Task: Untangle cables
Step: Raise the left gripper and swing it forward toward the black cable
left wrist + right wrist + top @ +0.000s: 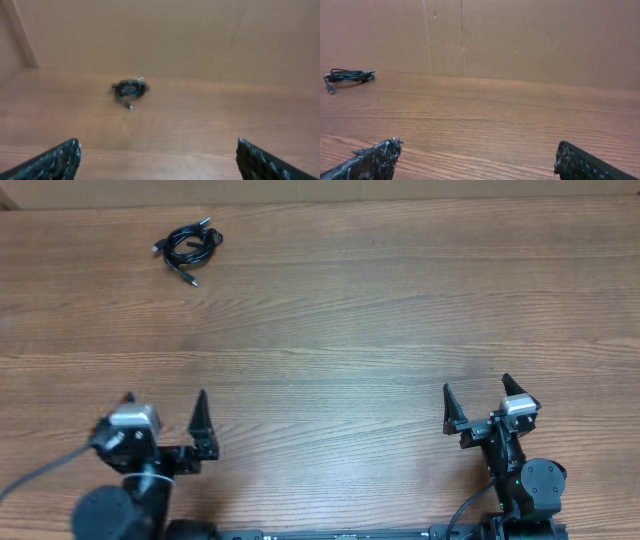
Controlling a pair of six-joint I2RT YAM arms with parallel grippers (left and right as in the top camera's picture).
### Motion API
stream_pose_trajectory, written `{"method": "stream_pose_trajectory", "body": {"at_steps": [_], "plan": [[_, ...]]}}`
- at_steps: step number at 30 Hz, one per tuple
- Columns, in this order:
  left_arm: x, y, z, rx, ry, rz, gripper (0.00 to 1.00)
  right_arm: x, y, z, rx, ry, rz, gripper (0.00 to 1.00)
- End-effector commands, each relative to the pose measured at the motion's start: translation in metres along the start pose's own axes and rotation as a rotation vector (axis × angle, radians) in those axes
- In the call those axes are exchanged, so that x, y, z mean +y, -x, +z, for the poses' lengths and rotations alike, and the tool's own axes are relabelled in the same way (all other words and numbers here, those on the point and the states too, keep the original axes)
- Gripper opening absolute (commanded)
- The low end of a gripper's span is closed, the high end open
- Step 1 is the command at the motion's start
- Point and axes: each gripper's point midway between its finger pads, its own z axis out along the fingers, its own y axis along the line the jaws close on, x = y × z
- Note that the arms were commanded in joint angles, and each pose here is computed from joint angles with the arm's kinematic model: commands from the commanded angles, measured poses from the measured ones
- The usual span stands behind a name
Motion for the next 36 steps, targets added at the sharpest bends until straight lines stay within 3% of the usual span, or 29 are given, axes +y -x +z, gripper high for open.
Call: {"method": "stream_pose_trajectory", "body": {"at_steps": [1, 5, 10, 15, 18, 27, 29, 32, 34, 36], "plan": [[-0.012, 0.051, 0.002, 0.119, -0.019, -0.032, 1.00, 0.002, -0.004, 0.001, 0.005, 0.008, -0.006, 1.00], [-0.025, 0.073, 0.010, 0.302, -0.047, -0.027, 1.00, 0.002, -0.004, 0.001, 0.004, 0.008, -0.006, 1.00], [-0.032, 0.071, 0.028, 0.569, -0.038, -0.023, 1.00, 0.002, -0.004, 0.001, 0.004, 0.008, -0.006, 1.00], [-0.032, 0.040, 0.050, 0.796, -0.009, -0.018, 0.99, 0.002, -0.004, 0.001, 0.005, 0.008, -0.006, 1.00], [-0.048, 0.017, 0.070, 0.922, -0.079, -0.058, 0.99, 0.002, -0.004, 0.001, 0.004, 0.008, -0.007, 1.00], [-0.055, -0.038, 0.130, 1.137, -0.085, -0.088, 1.00, 0.002, -0.004, 0.001, 0.004, 0.008, -0.006, 1.00], [-0.055, -0.050, 0.142, 1.167, -0.080, -0.090, 0.86, 0.002, -0.004, 0.001, 0.004, 0.008, -0.006, 1.00], [-0.054, -0.069, 0.157, 1.222, -0.068, -0.092, 0.40, 0.002, -0.004, 0.001, 0.004, 0.008, -0.006, 1.00], [-0.053, -0.082, 0.165, 1.265, -0.059, -0.095, 0.04, 0.002, -0.004, 0.001, 0.005, 0.008, -0.006, 1.00], [-0.052, -0.095, 0.170, 1.308, -0.033, -0.117, 0.04, 0.002, -0.004, 0.001, 0.005, 0.008, -0.006, 1.00]]}}
